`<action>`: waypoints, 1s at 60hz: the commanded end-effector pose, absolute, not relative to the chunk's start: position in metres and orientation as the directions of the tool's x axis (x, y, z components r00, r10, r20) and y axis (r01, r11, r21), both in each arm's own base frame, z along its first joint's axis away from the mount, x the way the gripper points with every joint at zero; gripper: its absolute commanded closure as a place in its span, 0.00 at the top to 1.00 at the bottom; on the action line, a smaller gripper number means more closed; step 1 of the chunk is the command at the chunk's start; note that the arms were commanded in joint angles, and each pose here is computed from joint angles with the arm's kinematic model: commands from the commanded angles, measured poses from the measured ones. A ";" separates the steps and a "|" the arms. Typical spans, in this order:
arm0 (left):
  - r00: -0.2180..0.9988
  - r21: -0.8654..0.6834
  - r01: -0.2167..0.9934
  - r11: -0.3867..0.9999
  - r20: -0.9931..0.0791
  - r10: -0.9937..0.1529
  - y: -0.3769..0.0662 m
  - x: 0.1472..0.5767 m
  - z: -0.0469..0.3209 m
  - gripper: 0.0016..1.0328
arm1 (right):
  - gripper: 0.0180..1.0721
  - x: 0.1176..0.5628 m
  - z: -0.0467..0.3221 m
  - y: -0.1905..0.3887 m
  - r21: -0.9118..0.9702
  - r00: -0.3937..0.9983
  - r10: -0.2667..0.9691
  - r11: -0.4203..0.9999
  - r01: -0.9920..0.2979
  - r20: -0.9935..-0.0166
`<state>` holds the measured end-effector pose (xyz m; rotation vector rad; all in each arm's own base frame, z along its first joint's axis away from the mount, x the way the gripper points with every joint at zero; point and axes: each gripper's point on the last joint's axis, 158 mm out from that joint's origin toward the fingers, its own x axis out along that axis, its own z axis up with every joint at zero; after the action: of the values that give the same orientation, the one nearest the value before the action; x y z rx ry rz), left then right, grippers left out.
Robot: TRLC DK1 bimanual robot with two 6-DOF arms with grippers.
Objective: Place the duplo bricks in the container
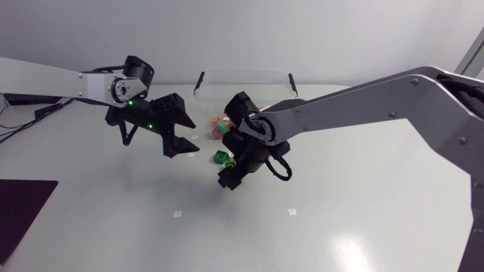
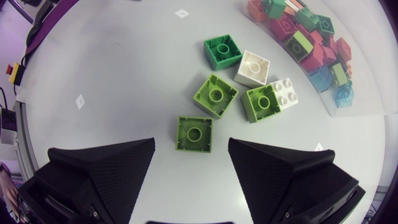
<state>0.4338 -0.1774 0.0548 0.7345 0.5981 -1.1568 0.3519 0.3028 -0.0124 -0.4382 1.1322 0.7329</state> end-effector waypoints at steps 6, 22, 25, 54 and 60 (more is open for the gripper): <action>0.230 0.177 0.973 0.148 -0.775 -0.589 -0.187 0.436 0.025 0.94 | 0.72 0.351 -0.024 0.312 0.044 0.208 0.279 0.688 -0.724 -0.937; 0.207 0.173 0.978 0.115 -0.779 -0.592 -0.202 0.448 0.009 0.94 | 0.57 0.353 -0.034 0.312 0.047 0.181 0.256 0.687 -0.725 -0.950; 0.206 0.174 0.978 0.111 -0.779 -0.593 -0.205 0.451 0.007 0.94 | 0.52 0.353 -0.035 0.312 0.047 0.180 0.255 0.686 -0.726 -0.950; 0.163 0.173 0.984 0.041 -0.787 -0.595 -0.221 0.447 -0.007 0.93 | 0.30 0.339 -0.025 0.294 0.045 0.179 0.255 0.682 -0.730 -0.950; 0.152 0.170 0.985 0.027 -0.790 -0.594 -0.222 0.446 -0.012 0.93 | 0.29 0.339 -0.013 0.285 0.042 0.193 0.262 0.687 -0.726 -0.945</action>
<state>0.4469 -0.2179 -0.0023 0.8054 0.6110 -1.3035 0.3416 0.2975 -0.0240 -0.4627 1.1936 0.7333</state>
